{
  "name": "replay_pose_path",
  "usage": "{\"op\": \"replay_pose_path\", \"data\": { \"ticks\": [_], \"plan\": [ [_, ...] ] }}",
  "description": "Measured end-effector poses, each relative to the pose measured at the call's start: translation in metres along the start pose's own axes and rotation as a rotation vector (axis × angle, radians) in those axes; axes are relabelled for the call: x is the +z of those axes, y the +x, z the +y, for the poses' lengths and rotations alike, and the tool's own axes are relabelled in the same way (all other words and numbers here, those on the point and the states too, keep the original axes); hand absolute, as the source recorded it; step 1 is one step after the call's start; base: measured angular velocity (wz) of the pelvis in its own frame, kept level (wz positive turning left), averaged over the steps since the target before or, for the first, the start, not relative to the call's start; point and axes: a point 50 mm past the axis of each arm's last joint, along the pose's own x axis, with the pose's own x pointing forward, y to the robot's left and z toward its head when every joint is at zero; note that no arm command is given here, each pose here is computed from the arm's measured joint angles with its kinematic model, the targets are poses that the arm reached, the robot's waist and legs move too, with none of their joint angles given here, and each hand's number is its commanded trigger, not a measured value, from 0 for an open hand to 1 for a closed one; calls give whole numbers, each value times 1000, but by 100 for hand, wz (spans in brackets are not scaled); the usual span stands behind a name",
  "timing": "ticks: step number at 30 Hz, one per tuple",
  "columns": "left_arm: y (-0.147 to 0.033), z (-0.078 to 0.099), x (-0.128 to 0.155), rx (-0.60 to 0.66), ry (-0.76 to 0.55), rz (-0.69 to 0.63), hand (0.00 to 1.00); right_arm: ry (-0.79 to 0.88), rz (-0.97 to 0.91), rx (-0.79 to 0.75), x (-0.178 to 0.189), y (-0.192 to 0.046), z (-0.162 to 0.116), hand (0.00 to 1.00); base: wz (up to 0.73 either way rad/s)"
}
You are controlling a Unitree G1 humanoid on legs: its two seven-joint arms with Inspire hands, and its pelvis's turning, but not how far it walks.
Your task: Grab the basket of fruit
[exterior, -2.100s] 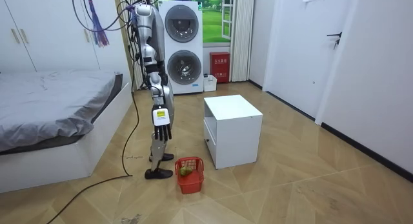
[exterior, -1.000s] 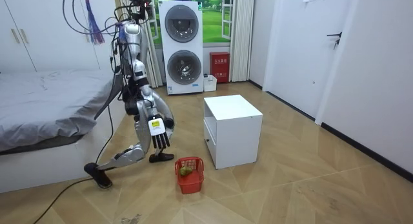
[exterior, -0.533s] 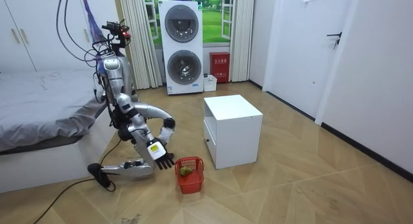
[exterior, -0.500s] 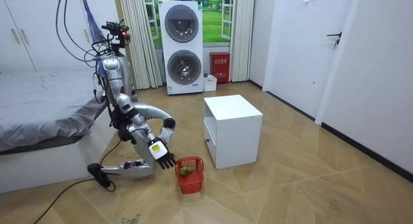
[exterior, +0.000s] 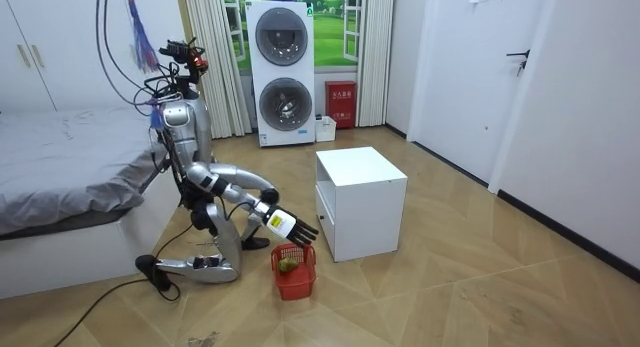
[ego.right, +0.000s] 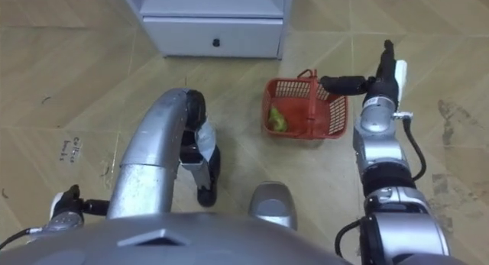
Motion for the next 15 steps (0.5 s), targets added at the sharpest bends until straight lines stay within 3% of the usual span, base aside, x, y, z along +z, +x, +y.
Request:
{"op": "replay_pose_path", "data": {
  "ticks": [15],
  "plan": [
    [1, -7, 10, -29, 85, -1, 0, 12, 95, 21, -6, 9, 8, 0, 3]
  ]
}}
